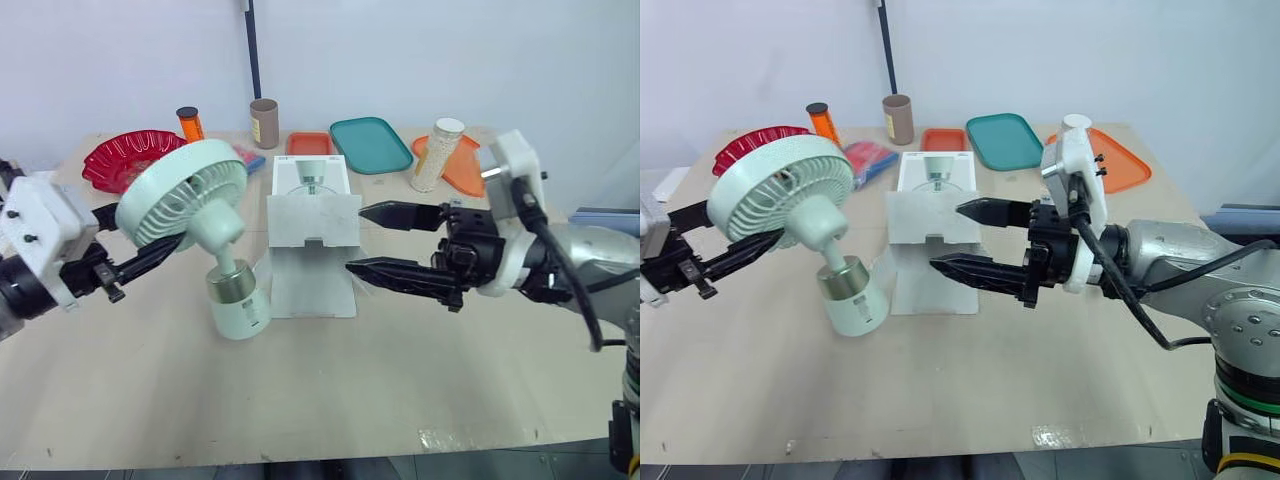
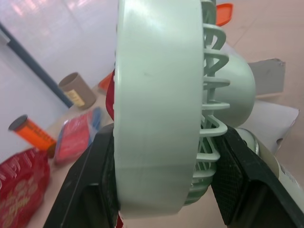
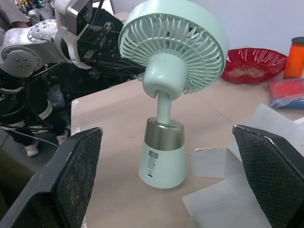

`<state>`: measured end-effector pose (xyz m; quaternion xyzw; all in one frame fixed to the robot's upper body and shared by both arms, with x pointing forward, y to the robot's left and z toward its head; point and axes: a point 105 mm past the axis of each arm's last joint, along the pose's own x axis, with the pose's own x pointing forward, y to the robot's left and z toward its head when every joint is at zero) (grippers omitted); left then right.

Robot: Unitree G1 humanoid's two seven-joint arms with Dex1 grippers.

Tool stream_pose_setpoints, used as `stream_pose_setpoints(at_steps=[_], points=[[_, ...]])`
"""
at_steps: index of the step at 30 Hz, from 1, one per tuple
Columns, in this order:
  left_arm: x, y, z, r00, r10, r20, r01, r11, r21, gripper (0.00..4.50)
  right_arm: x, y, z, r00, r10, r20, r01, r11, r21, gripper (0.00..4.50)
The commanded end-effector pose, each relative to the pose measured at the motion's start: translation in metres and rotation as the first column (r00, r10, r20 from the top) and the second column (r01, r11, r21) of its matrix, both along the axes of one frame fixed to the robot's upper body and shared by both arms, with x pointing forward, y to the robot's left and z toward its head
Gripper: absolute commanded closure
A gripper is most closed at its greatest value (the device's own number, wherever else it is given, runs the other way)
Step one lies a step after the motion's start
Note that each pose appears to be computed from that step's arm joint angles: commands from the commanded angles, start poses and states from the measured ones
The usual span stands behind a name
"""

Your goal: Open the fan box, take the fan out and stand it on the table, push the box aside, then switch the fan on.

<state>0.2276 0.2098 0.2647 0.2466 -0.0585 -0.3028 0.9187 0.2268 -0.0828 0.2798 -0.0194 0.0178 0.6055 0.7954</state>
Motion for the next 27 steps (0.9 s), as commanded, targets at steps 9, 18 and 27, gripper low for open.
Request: stream_pose_setpoints(at_steps=[9, 18, 27], points=[[-0.041, 0.028, 0.005, 0.994, 0.031, 0.105, -0.052, 0.975, 0.214, 2.49, -0.006, 0.016, 0.003, 0.996, 0.067, 0.053, -0.067, 0.998, 0.000, 0.00], [-0.033, 0.071, -0.016, 0.959, 0.245, 0.141, -0.270, 0.943, 0.196, 2.49, 0.005, 0.024, 0.002, 0.994, 0.030, 0.105, -0.027, 0.999, -0.025, 0.00], [-0.005, 0.087, -0.022, 0.898, 0.366, 0.244, -0.405, 0.905, 0.132, 2.49, 0.023, 0.022, -0.002, 0.981, -0.026, 0.192, 0.050, 0.992, -0.118, 0.00]])
